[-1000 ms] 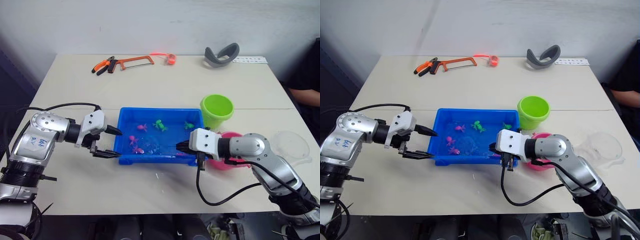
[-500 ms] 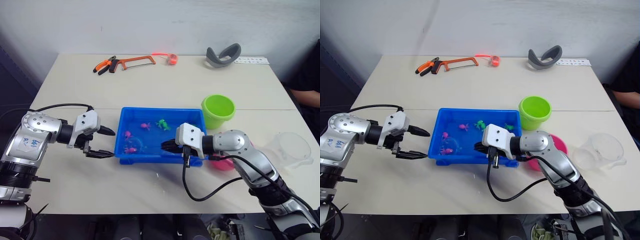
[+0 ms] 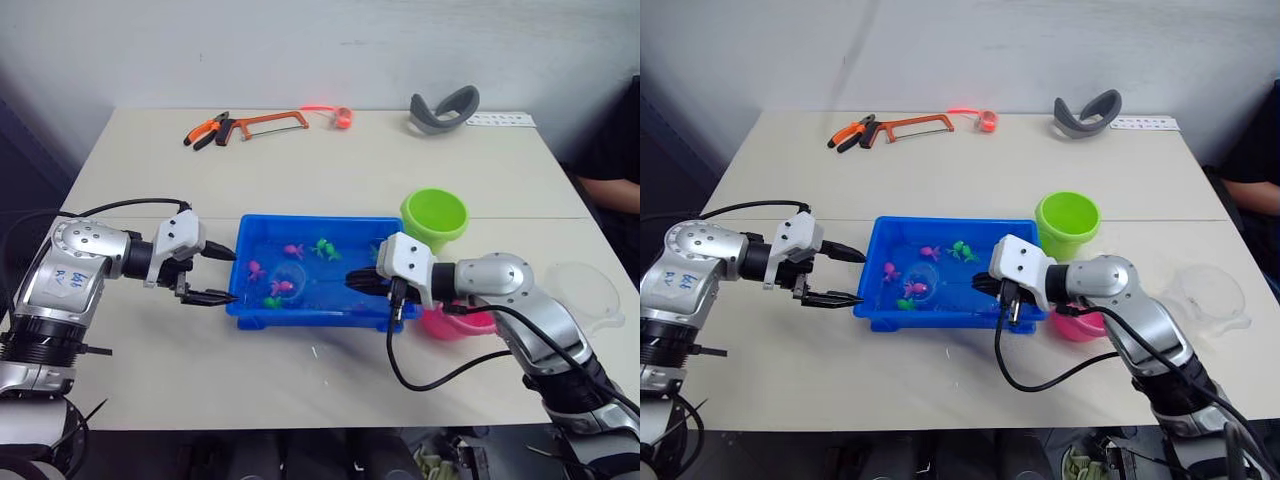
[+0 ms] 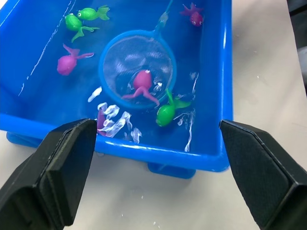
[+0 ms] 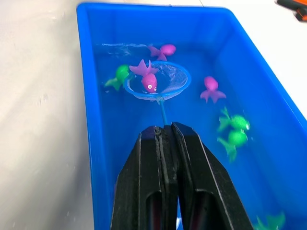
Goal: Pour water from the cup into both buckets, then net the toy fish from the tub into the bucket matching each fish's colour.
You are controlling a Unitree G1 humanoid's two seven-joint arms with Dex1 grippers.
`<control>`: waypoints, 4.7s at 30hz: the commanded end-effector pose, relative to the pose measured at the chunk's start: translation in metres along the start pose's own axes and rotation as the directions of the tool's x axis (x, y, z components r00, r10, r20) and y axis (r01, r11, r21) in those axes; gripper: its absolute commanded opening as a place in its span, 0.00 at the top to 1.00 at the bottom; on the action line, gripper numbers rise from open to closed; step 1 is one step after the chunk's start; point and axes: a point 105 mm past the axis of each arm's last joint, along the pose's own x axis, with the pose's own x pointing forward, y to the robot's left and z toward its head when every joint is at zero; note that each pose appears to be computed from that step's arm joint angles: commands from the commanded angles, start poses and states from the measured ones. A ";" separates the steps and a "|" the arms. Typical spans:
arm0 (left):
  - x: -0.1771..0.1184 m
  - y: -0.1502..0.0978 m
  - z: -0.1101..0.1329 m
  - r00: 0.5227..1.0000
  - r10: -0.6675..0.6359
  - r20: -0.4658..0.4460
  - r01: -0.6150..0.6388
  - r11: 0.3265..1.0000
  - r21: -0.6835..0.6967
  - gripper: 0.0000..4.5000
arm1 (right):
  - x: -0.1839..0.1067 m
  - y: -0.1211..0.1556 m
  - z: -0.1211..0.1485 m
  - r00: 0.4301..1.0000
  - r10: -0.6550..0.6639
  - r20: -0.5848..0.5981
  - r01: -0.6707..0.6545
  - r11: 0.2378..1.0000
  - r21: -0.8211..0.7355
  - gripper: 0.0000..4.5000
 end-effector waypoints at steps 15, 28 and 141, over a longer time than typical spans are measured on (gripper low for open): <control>0.048 -0.010 0.070 0.939 -0.196 0.281 0.183 0.980 0.071 0.01 | -0.099 0.003 0.022 0.970 -0.244 0.011 0.242 0.964 0.112 1.00; 0.085 -0.024 0.103 0.861 -0.341 0.378 0.307 0.940 0.148 0.01 | -0.195 0.036 0.028 0.860 -0.499 -0.109 0.510 0.831 0.221 1.00; 0.024 -0.008 0.026 0.993 -0.102 0.056 0.098 0.992 0.079 0.01 | -0.069 -0.010 -0.014 0.968 -0.250 -0.022 0.248 0.942 0.227 1.00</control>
